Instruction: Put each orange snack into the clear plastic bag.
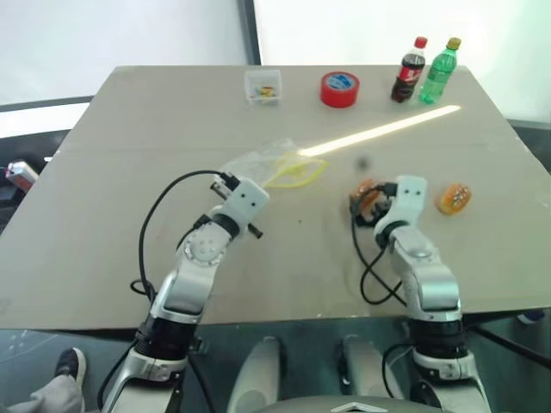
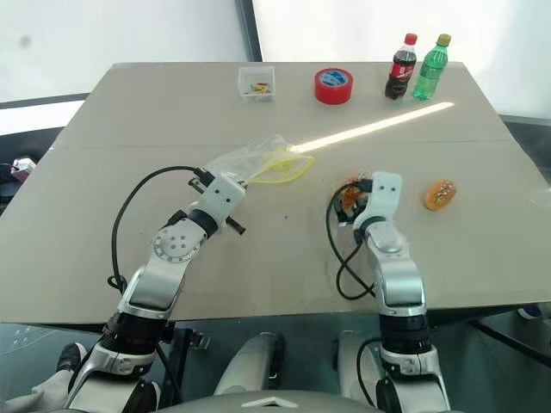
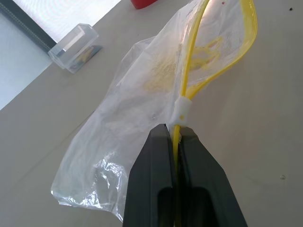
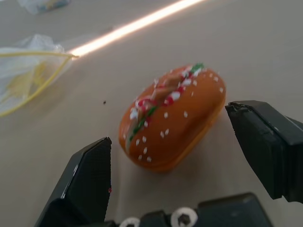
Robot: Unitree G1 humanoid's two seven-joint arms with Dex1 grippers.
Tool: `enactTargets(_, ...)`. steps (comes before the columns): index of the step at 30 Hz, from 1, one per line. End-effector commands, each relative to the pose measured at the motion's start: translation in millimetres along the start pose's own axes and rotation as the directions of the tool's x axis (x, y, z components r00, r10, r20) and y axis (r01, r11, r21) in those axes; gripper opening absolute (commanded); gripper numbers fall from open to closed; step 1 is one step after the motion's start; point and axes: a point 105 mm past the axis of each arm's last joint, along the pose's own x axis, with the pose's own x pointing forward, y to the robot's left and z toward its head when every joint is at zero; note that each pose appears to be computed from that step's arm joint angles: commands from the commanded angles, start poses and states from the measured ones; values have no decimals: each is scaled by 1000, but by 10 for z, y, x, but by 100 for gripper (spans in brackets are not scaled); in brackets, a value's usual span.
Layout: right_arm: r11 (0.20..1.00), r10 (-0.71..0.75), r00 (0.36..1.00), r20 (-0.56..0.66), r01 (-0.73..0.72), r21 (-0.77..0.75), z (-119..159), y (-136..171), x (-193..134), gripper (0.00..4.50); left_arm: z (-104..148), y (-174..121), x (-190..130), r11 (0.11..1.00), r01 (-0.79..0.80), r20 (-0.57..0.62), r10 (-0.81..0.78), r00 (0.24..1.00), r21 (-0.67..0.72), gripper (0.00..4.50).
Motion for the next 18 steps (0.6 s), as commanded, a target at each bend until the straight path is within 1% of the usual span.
enactTargets(1, 999, -11, 1000, -12, 11, 41, 82, -53, -38, 445, 116, 27, 7, 1000, 0, 45, -2, 999, 28, 0)
enactTargets(4, 998, 14, 1000, -25, -12, 55, 51, 10, -13, 445, 119, 13, 8, 999, 12, 46, -13, 999, 37, 0)
enactTargets(11, 994, 37, 999, 12, -38, 100, 125, 141, 270, 445, 120, 10, 4, 998, 28, 42, -31, 999, 53, 0)
enactTargets(17, 996, 27, 1000, 11, -28, 88, 103, 159, 382, 445, 110, 5, -6, 998, 32, 37, -34, 999, 56, 0)
enactTargets(18, 998, 17, 1000, 6, -17, 67, 81, 139, 382, 422, 110, 4, -5, 998, 32, 36, -34, 999, 56, 0)
